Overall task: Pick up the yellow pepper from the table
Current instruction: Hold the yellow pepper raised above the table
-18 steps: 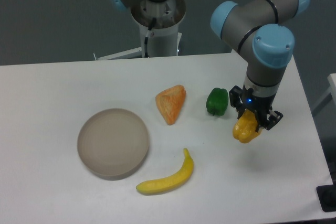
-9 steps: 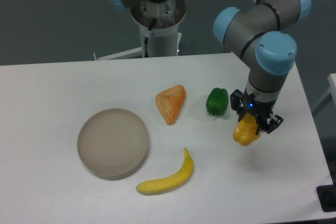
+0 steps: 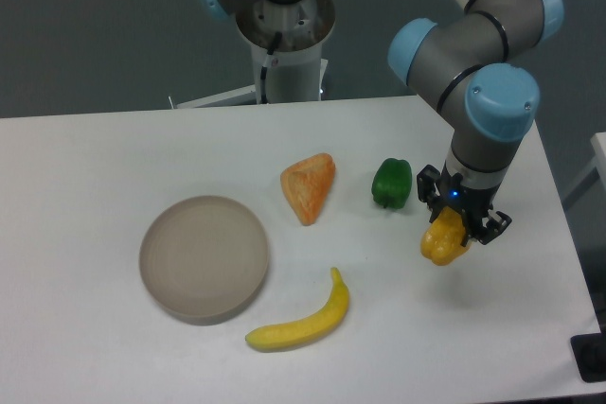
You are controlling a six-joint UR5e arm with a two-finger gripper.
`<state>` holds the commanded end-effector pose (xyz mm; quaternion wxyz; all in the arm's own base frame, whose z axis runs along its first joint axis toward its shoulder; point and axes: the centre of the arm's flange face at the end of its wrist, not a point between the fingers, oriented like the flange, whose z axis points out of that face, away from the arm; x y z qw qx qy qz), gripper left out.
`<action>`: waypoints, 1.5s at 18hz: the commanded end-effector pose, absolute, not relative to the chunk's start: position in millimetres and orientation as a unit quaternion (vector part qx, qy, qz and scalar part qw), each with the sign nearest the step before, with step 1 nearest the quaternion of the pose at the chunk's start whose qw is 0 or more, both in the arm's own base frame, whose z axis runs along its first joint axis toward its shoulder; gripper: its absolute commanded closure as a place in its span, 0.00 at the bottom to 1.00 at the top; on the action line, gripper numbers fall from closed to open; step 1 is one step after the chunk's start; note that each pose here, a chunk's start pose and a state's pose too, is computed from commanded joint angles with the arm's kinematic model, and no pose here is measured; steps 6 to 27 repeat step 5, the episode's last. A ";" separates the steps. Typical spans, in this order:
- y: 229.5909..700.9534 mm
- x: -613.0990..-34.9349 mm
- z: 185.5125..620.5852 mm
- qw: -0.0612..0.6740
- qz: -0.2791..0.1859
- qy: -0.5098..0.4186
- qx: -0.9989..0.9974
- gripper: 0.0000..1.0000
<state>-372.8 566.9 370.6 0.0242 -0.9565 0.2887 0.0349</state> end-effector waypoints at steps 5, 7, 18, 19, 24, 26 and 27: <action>566.8 -372.7 370.0 0.024 0.035 0.289 -0.956 1.00; 566.8 -372.7 370.0 0.024 0.035 0.289 -0.956 1.00; 566.8 -372.7 370.0 0.024 0.035 0.289 -0.956 1.00; 566.8 -372.7 370.0 0.024 0.035 0.289 -0.956 1.00; 566.8 -372.7 370.0 0.024 0.035 0.289 -0.956 1.00; 566.8 -372.7 370.0 0.024 0.035 0.289 -0.956 1.00; 566.8 -372.7 370.0 0.024 0.035 0.289 -0.956 1.00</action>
